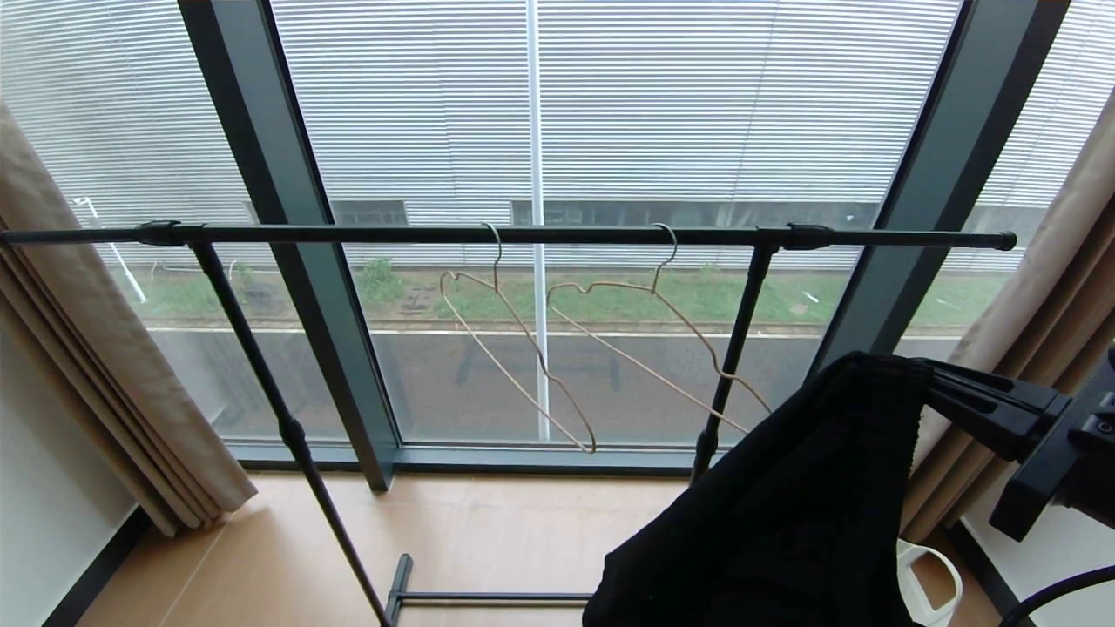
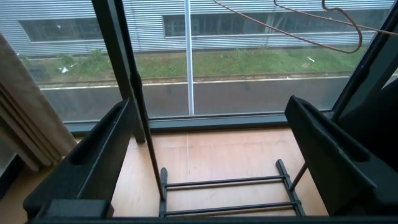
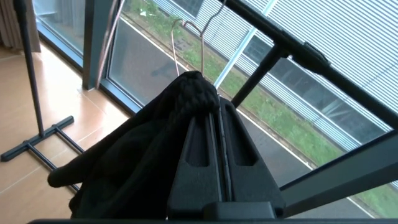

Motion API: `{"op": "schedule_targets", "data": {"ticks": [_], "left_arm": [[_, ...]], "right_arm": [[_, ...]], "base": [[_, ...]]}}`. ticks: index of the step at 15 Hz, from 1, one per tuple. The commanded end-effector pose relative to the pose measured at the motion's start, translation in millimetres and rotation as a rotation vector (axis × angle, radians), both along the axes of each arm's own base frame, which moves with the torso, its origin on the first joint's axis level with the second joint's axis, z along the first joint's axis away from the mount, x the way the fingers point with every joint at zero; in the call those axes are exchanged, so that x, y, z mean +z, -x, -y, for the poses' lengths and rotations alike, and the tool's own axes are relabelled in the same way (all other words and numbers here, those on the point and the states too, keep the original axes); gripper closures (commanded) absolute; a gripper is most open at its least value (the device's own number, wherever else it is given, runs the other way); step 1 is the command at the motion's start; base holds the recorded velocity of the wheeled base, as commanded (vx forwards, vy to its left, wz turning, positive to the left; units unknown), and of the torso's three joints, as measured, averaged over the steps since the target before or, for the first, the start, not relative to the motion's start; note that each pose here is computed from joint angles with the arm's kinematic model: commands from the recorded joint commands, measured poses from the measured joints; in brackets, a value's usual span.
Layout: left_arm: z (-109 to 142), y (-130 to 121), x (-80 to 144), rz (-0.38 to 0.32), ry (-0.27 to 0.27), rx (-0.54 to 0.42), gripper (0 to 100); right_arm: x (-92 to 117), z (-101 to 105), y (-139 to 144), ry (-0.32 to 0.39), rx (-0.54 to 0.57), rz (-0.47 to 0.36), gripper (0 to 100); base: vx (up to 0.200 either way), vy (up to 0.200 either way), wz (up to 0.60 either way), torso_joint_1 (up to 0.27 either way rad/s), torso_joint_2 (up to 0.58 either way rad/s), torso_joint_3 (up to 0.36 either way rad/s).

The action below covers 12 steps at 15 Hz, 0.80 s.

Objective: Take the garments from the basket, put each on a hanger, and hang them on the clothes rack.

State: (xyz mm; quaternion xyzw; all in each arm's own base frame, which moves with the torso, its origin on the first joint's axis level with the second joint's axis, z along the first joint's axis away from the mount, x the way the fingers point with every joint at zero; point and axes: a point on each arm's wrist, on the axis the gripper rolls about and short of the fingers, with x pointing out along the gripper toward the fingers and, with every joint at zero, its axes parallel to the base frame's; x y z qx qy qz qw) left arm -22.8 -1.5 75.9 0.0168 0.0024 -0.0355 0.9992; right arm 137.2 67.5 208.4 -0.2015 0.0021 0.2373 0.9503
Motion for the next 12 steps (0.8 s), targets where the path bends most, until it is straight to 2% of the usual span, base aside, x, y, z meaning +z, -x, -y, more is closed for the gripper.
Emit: {"op": "schedule_targets", "data": {"ticks": [1,9,12], "left_arm": [[0.0,0.0,-0.1,0.0,0.0,0.0,0],[-0.1,-0.2,-0.6,0.0,0.0,0.002,0],[-0.1,-0.1,-0.7,0.001,0.0,0.002,0]], "right_arm": [[-0.6,0.1,0.4,0.001,0.002,-0.001,100],[-3.7,0.4,2.2,0.021,0.01,0.001,100],[-4.3,-0.1,1.8,0.026,0.012,-0.002,100]], "base": [[0.0,0.0,0.0,0.0,0.0,0.0],[0.0,0.0,0.0,0.0,0.0,0.0],[-0.2,0.0,0.0,0.007,0.0,0.001]]}}
